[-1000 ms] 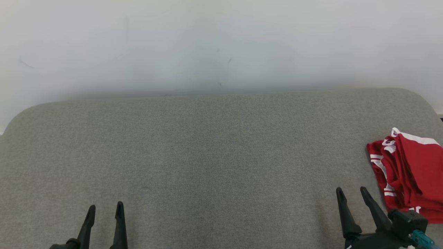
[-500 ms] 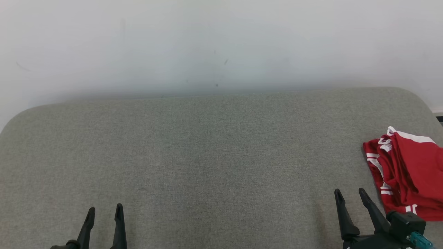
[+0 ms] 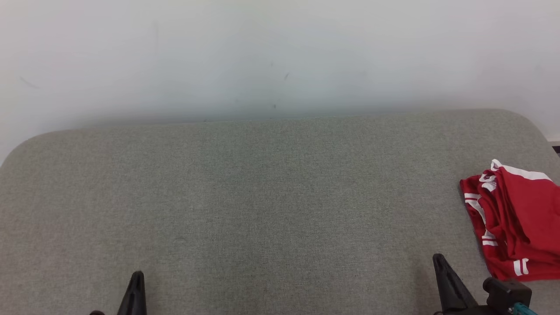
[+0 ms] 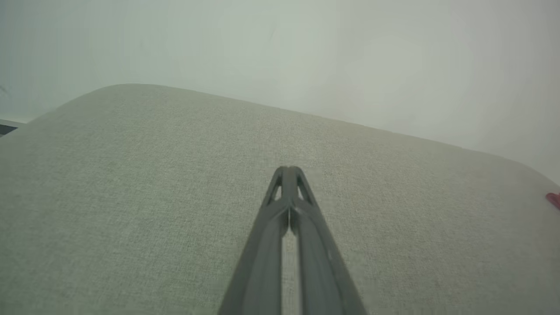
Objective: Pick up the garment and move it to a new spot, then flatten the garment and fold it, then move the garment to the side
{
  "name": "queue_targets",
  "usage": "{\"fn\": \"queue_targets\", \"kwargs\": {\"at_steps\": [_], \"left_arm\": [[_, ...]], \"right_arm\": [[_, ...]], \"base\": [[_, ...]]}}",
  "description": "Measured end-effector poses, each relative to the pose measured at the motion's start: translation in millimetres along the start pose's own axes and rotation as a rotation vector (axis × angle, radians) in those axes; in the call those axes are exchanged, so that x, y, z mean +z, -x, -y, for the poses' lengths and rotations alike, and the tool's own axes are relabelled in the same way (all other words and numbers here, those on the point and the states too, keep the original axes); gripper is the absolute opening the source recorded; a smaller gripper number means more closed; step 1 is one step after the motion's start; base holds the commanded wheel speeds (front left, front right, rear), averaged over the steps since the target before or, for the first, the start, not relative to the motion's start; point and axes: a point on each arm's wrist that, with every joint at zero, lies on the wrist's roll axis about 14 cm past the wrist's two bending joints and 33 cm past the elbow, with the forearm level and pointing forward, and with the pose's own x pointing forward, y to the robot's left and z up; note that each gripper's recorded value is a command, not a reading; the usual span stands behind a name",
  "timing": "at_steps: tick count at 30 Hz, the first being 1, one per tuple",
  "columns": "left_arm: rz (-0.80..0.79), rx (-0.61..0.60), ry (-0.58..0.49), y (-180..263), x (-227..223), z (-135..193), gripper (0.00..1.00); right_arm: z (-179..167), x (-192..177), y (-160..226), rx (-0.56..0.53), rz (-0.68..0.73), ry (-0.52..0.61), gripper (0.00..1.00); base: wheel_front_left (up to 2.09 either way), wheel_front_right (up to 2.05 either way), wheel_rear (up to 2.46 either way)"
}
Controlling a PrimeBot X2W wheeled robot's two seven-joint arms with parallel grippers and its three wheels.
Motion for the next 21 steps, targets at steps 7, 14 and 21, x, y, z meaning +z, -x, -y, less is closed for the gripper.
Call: {"fn": "queue_targets", "kwargs": {"at_steps": [7, 14, 21], "left_arm": [[-0.043, 0.038, 0.115, 1, -9, -7, 0.0], [-0.049, 0.056, 0.237, -2, -8, -8, 0.0], [-0.06, 0.078, 0.365, -5, -9, -11, 0.0]], "right_arm": [[4, -3, 1, -0.033, -0.013, -0.118, 0.0], [8, 1, -1, -0.058, 0.0, -0.241, 0.0], [12, 4, -2, -0.081, 0.011, -0.368, 0.0]], "base": [[0.0, 0.0, 0.0], [0.0, 0.0, 0.0], [0.0, 0.0, 0.0]]}}
